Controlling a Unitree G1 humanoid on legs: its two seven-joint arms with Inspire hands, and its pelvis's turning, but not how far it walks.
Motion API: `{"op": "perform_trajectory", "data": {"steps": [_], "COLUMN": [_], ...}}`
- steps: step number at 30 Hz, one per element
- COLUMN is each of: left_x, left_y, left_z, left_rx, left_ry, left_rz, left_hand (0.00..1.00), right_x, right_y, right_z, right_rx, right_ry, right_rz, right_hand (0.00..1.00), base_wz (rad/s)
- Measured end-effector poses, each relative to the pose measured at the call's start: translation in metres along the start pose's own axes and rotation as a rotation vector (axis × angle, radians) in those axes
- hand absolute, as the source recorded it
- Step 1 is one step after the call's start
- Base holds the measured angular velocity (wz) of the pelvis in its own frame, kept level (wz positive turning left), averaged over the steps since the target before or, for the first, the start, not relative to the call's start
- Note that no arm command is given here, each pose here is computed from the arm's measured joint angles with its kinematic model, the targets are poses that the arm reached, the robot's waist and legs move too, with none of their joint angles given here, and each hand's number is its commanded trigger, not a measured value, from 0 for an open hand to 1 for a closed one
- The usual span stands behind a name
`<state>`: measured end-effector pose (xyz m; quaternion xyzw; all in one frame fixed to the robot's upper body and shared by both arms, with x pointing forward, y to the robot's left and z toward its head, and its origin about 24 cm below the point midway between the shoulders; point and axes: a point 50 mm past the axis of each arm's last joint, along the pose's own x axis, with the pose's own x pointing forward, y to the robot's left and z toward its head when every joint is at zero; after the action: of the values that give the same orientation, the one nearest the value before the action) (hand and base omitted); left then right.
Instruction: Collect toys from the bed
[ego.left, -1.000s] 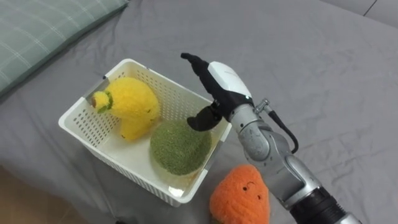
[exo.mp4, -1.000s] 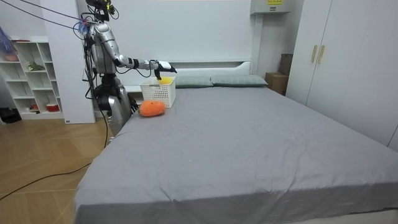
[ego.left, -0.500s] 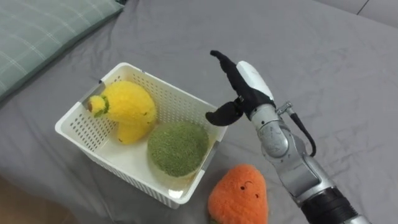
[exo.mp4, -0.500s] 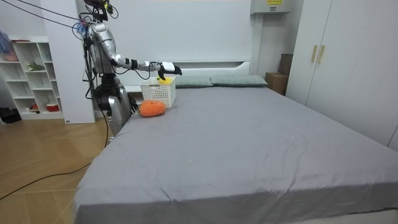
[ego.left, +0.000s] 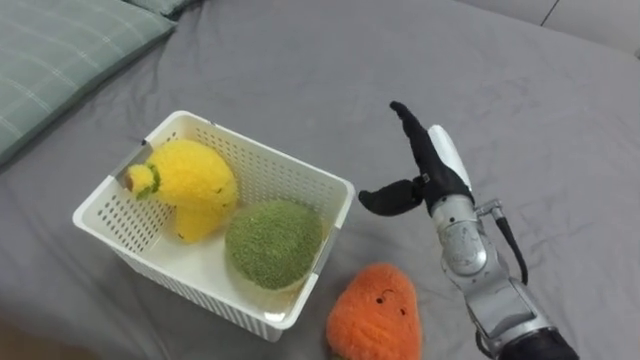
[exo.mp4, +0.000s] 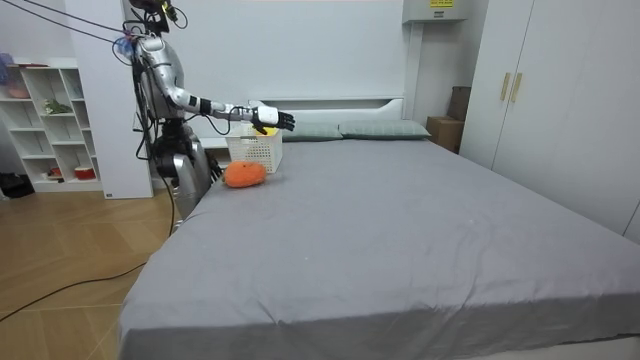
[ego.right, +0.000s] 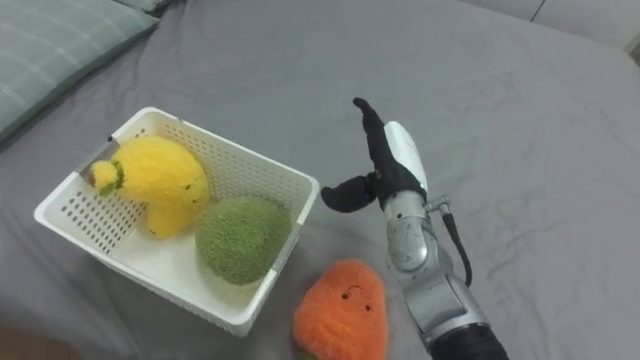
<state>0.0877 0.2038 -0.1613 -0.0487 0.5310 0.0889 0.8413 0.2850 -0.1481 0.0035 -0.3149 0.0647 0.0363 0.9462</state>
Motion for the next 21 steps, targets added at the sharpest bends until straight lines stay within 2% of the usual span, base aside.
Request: {"op": "perform_trajectory", "data": {"steps": [11,21], "left_x": [-0.002,-0.003], "left_y": [0.002,0.006], "left_z": [-0.007,-0.008], "left_rx": [-0.022,-0.028], "left_ry": [0.01,0.01], "left_rz": [0.01,0.02], "left_hand": [0.0,0.0], "right_x": [-0.023,-0.031], "right_y": [0.01,0.017], "right_z": [-0.051,-0.067], "right_rx": [0.027,0.037], "right_ry": [0.181,0.233], "right_rz": [0.024,0.06], "right_hand": [0.0,0.0], "base_wz": [-0.01,-0.04]}}
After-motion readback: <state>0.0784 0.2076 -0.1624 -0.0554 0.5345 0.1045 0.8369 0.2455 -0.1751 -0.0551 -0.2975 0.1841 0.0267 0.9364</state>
